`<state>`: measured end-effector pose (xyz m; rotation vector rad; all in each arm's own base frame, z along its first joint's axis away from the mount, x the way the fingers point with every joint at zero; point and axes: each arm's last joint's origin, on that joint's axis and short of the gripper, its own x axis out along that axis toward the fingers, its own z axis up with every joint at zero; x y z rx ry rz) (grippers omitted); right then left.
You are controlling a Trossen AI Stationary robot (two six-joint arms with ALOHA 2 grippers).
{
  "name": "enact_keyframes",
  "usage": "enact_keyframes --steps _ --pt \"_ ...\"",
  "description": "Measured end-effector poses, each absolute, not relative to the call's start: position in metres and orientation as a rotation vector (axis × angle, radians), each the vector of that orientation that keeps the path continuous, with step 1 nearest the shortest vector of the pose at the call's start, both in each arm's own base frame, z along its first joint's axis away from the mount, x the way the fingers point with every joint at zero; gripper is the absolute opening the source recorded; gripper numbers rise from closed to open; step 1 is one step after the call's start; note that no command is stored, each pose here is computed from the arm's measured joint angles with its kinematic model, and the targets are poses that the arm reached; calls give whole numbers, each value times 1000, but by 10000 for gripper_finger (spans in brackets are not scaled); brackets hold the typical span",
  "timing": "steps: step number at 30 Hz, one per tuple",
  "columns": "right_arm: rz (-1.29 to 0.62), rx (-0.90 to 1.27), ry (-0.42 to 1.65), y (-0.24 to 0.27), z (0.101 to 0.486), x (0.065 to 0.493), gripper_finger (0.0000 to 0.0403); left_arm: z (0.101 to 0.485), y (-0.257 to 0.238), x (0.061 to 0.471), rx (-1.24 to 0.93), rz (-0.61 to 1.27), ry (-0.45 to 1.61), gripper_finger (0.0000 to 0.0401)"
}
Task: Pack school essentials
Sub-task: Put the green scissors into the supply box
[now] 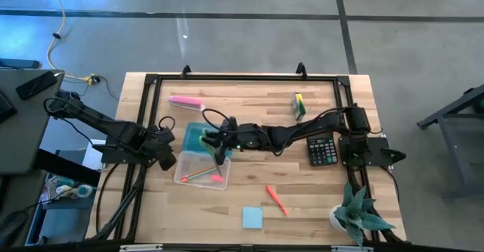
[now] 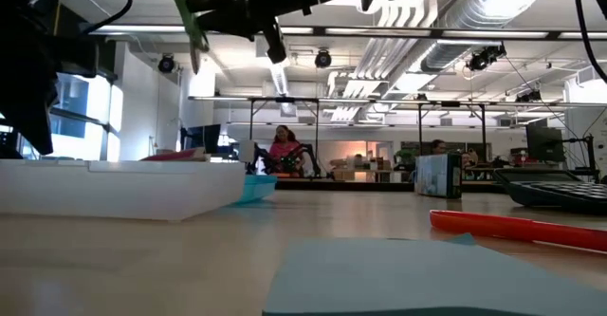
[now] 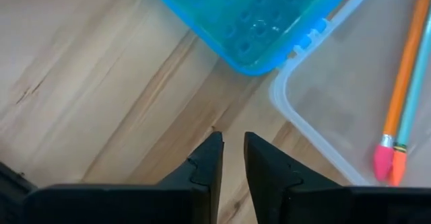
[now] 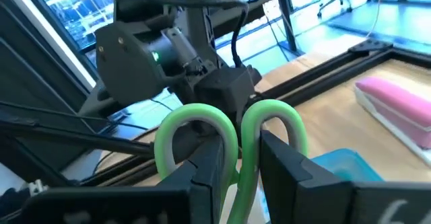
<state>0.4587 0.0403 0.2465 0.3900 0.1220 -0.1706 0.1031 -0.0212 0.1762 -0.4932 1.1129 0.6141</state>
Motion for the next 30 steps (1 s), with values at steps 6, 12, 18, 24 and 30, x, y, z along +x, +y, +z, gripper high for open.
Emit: enact_keyframes --steps 6,12,18,24,30 --pt "-196 349 122 44 242 460 60 172 -22 108 -489 675 1121 34" --pt "-197 324 140 44 232 463 60 165 -24 115 -491 726 1137 11" --pt "-198 291 170 44 220 466 60 160 -26 122 -541 780 1132 2" --pt "-180 243 195 45 213 468 60 153 -28 130 -567 810 1136 1" --pt "-170 220 189 46 206 471 60 148 -32 140 -633 789 1116 0"
